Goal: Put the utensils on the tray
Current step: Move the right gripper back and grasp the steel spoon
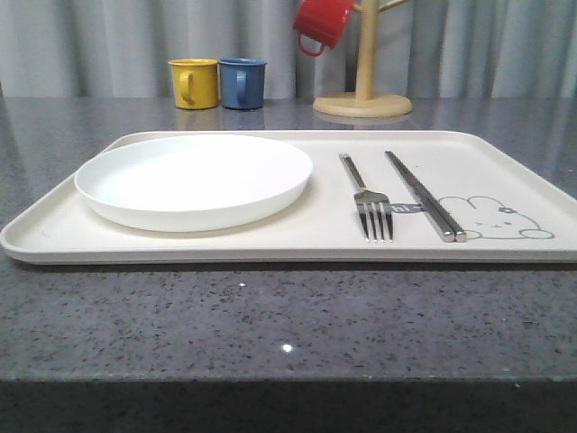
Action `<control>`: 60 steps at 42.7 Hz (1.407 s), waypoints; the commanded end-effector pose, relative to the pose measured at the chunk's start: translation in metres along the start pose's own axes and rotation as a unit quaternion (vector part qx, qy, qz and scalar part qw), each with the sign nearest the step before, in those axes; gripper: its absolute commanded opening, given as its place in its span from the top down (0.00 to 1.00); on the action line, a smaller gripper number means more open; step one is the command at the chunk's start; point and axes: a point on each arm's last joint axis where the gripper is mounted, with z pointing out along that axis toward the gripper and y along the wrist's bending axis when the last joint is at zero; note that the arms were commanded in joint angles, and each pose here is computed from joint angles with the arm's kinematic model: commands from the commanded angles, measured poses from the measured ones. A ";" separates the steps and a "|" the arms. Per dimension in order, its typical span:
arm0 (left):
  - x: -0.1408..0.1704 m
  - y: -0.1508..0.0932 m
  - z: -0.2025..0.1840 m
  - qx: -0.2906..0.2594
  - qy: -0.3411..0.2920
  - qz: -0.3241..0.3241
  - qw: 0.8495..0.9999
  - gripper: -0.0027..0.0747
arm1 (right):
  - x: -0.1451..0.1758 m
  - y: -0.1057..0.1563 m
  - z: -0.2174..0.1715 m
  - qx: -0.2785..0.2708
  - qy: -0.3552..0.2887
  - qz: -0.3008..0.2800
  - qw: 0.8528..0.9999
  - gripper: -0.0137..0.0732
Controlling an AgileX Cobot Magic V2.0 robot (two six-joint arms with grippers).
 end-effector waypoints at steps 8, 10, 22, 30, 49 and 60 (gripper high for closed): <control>-0.012 0.000 -0.006 0.000 -0.045 -0.005 0.999 0.66 | 0.009 -0.002 -0.017 -0.003 0.020 -0.003 1.000 0.71; -0.012 0.000 -0.006 0.000 -0.045 -0.005 0.999 0.66 | 0.009 -0.002 -0.017 -0.003 0.020 -0.003 1.000 0.77; -0.012 0.000 -0.006 0.000 -0.045 -0.005 0.999 0.66 | 0.009 0.000 -0.025 -0.010 0.015 -0.001 1.000 0.84; -0.012 0.000 -0.006 0.000 -0.045 -0.005 0.999 0.66 | 0.014 0.019 -0.064 -0.051 -0.053 -0.005 0.997 0.84; -0.012 0.000 -0.006 0.000 -0.045 -0.005 0.999 0.66 | 0.041 0.132 -0.110 -0.147 -0.103 -0.085 0.980 0.84; -0.012 0.000 -0.006 0.000 -0.045 -0.005 0.999 0.66 | 0.030 0.153 -0.090 -0.154 -0.079 -0.055 0.983 0.84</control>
